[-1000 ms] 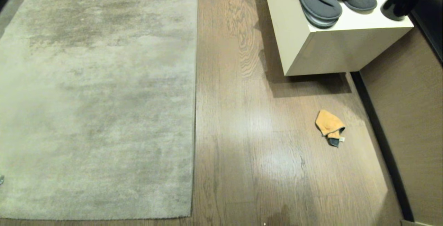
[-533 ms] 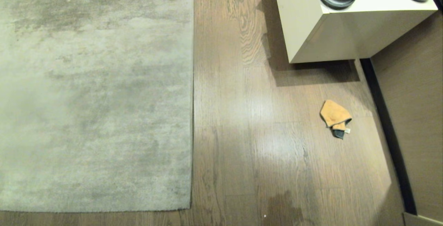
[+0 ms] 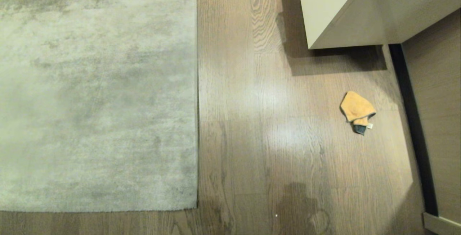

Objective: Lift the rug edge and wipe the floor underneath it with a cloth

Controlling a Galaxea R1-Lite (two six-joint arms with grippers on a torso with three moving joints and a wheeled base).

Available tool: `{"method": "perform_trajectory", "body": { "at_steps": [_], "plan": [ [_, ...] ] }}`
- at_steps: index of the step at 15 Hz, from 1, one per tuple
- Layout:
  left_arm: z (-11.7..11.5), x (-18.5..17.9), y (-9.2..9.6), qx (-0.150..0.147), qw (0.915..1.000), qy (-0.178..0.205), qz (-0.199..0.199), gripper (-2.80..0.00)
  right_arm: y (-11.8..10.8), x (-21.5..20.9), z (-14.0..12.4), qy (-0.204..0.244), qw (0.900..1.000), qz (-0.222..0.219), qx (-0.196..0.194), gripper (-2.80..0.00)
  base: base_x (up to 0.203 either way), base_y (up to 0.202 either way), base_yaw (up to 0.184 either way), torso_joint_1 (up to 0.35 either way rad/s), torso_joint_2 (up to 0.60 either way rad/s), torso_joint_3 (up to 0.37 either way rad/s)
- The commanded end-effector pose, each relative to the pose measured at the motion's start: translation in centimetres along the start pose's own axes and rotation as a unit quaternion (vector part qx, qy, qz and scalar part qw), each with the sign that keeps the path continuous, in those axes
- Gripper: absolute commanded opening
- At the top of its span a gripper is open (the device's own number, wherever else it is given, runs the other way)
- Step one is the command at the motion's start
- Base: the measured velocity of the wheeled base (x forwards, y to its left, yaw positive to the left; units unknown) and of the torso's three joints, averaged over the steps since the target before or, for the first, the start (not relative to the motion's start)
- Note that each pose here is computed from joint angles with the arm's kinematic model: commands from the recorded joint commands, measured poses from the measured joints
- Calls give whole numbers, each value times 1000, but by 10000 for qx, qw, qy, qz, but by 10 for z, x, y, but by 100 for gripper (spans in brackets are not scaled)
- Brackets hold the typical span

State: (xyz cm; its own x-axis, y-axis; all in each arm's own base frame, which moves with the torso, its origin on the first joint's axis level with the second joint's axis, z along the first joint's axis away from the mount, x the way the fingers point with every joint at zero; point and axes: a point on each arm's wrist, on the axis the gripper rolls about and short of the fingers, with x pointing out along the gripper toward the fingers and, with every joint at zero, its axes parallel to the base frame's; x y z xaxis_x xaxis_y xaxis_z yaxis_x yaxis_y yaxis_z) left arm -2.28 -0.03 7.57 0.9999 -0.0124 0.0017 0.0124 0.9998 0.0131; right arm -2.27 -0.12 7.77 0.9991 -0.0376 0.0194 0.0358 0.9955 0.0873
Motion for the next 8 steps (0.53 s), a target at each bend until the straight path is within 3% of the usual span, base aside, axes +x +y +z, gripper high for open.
{"method": "perform_trajectory", "body": {
  "at_steps": [1, 8],
  "plan": [
    [0, 0, 0, 4, 10000, 2, 0, -280, 0, 0, 0, -2, 10000, 4, 4, -280, 0, 0, 0, 2, 2, -198],
    [0, 0, 0, 4, 10000, 1, -6, -280, 0, 0, 0, -2, 10000, 4, 4, -280, 0, 0, 0, 2, 4, -196]
  ]
}}
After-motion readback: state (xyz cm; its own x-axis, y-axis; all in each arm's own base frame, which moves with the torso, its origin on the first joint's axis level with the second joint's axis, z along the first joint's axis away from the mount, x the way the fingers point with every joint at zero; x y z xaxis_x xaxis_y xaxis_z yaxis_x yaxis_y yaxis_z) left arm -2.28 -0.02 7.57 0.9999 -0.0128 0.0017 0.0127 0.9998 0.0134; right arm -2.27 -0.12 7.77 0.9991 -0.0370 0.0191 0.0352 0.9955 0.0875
